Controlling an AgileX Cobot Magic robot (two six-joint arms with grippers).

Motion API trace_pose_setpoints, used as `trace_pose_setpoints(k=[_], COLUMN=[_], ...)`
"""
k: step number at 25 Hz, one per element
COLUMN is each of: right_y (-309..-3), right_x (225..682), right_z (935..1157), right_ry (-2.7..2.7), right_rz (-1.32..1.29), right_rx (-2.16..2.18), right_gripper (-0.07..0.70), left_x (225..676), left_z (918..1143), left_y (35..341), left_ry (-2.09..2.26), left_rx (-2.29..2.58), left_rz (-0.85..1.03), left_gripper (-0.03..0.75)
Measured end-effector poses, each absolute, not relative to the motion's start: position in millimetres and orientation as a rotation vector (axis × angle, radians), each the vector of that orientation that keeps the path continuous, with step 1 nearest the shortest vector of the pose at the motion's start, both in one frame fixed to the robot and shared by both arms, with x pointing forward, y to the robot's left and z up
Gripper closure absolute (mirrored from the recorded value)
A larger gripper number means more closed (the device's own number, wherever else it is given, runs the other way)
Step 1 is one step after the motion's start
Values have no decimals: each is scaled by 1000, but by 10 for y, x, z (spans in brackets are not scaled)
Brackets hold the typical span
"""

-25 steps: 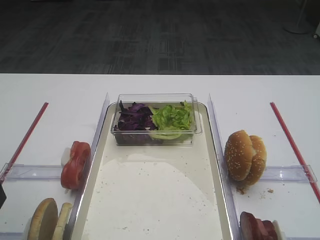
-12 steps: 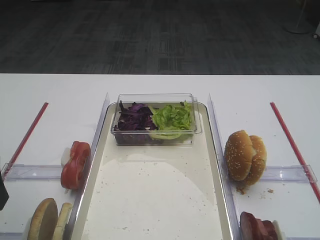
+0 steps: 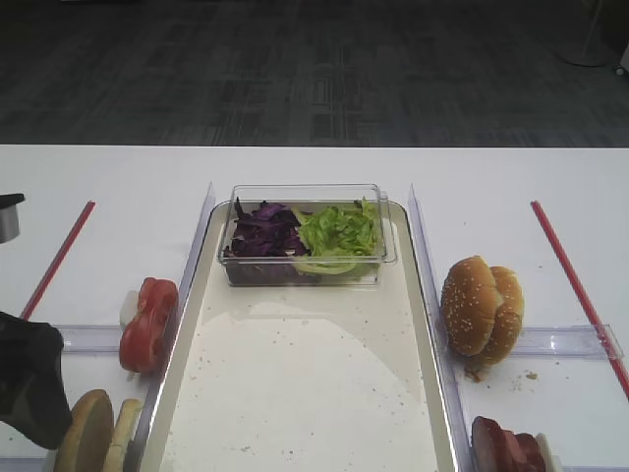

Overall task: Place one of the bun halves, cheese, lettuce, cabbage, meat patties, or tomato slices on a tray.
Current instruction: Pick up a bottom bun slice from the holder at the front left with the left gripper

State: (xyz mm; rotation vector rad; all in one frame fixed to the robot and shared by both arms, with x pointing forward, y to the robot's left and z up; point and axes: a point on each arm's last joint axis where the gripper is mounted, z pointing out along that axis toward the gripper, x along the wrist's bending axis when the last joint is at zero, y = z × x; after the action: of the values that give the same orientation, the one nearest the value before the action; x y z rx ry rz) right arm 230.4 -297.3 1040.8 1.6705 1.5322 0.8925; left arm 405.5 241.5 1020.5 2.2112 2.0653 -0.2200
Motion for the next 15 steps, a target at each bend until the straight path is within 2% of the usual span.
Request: trace_pose_setpoints(k=[9, 15], right_y=[-2973, -2973], right_x=[2304, 2304], right_z=[10408, 10408], right_ry=[1532, 1532], right_rz=[893, 893], right_rx=[1670, 1670], right_gripper=[79, 79], left_x=[3879, 3778], left_z=[10205, 10201], left_y=[2053, 1915], left_ry=[1948, 1912], left_rx=[2346, 2410], left_rz=[-246, -219], left_gripper=[118, 118])
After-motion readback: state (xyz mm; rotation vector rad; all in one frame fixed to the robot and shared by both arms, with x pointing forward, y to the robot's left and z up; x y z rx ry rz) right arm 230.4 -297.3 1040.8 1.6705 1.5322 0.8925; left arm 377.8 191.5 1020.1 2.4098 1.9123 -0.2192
